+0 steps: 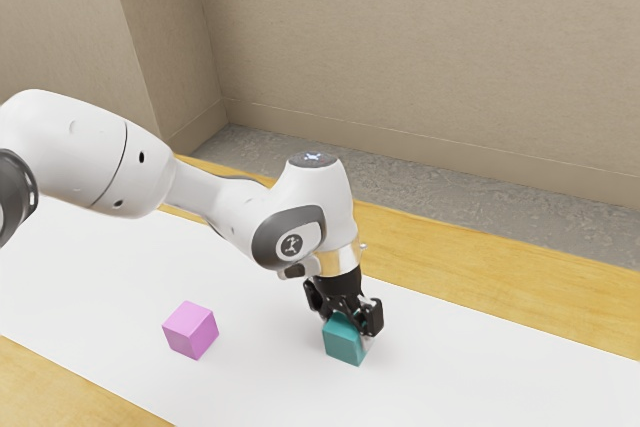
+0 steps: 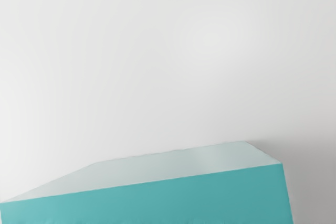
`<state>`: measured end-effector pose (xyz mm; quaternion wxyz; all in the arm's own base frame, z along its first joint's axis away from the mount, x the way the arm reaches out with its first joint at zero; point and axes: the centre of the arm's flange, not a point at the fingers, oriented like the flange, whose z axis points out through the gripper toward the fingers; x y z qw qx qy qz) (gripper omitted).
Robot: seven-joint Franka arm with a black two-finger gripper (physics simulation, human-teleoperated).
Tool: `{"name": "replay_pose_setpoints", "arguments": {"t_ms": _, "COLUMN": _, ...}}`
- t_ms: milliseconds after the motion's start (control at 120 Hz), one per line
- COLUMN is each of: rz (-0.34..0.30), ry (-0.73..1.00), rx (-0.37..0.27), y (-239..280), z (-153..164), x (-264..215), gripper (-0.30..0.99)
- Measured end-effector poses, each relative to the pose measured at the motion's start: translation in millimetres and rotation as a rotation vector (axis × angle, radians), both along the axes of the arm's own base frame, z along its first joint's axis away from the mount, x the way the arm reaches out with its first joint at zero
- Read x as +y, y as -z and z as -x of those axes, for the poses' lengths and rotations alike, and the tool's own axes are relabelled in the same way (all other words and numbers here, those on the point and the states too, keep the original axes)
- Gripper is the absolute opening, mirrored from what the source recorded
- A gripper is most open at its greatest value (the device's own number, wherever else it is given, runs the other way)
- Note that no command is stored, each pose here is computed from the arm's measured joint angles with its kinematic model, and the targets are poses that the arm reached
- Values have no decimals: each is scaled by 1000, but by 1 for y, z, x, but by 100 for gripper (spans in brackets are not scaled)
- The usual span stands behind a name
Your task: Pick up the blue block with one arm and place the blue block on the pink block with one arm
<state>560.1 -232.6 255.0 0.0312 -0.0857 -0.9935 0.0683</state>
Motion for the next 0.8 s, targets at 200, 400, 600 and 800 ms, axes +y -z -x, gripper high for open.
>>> {"name": "replay_pose_setpoints", "arguments": {"t_ms": 200, "rz": -1, "ry": -1, "rx": -9, "y": -5, "z": -1, "x": 1, "gripper": 45}}
{"name": "replay_pose_setpoints", "arguments": {"t_ms": 400, "rz": -13, "ry": -13, "rx": -42, "y": -24, "z": -5, "x": 9, "gripper": 42}}
{"name": "replay_pose_setpoints", "arguments": {"t_ms": 600, "rz": -46, "ry": -25, "rx": -92, "y": -58, "z": 3, "x": 24, "gripper": 41}}
{"name": "replay_pose_setpoints", "arguments": {"t_ms": 800, "rz": -94, "ry": -40, "rx": -116, "y": -80, "z": 26, "x": 45, "gripper": 41}}
